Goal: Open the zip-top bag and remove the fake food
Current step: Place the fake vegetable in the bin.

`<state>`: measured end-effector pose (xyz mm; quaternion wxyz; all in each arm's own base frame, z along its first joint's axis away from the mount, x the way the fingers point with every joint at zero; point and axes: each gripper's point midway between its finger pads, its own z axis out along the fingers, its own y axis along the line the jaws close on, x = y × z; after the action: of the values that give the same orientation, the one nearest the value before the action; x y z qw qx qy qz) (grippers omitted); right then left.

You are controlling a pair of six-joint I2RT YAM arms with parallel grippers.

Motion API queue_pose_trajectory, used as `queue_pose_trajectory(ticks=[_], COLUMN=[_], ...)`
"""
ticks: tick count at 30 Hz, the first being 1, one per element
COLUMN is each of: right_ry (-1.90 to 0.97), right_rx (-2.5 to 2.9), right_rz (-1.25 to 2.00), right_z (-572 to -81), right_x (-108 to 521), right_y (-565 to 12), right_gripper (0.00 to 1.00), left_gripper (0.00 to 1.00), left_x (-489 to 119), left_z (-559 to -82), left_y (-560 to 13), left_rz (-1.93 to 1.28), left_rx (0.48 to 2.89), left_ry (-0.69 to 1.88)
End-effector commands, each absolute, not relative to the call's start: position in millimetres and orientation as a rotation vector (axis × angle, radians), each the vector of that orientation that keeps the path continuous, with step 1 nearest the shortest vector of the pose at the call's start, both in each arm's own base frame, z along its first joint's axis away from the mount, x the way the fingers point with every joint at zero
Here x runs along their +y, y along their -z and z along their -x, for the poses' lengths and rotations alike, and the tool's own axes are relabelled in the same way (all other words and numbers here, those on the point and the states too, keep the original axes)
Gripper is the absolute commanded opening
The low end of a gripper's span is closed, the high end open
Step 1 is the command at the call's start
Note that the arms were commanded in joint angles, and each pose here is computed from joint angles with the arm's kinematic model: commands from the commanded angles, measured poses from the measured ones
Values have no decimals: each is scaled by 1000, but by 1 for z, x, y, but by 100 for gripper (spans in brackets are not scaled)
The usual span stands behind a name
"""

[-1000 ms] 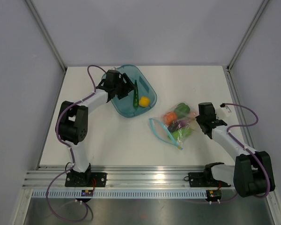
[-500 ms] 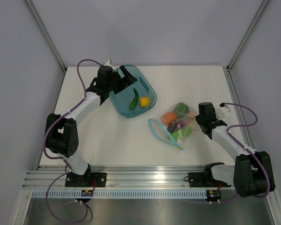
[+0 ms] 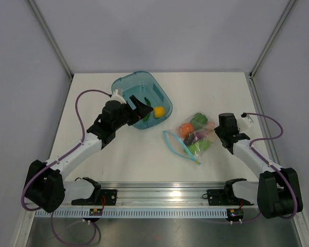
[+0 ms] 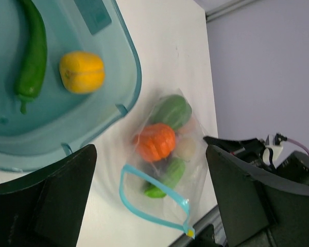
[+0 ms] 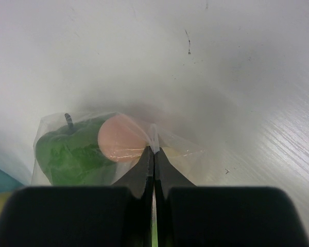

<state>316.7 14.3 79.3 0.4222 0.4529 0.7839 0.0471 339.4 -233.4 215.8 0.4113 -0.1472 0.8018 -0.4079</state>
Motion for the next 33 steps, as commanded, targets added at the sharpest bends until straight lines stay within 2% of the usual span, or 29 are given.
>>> queue_pose_trajectory(ticks=[1, 10, 14, 17, 26, 33], right_ry=[-146, -120, -118, -117, -117, -124], right_rx=[1915, 1927, 1923, 1919, 1921, 1919], right_rz=[-1119, -1137, -1145, -1147, -1152, -1154], right_z=[-323, -322, -322, -322, -322, -321], right_x=[12, 11, 10, 10, 10, 10], right_y=[-90, -87, -88, -89, -88, -88], right_gripper=[0, 0, 0, 0, 0, 0], left_gripper=[89, 87, 70, 69, 68, 66], left_x=[-237, -271, -291, -300, -340, -374], left_z=[-327, -253, -221, -203, -170, -182], left_y=[-233, -177, -157, -143, -127, -136], left_rz=[391, 231, 140, 105, 23, 16], left_rx=[1908, 2029, 2073, 2112, 2171, 2163], left_ry=[1064, 1131, 1227, 1231, 1254, 1298])
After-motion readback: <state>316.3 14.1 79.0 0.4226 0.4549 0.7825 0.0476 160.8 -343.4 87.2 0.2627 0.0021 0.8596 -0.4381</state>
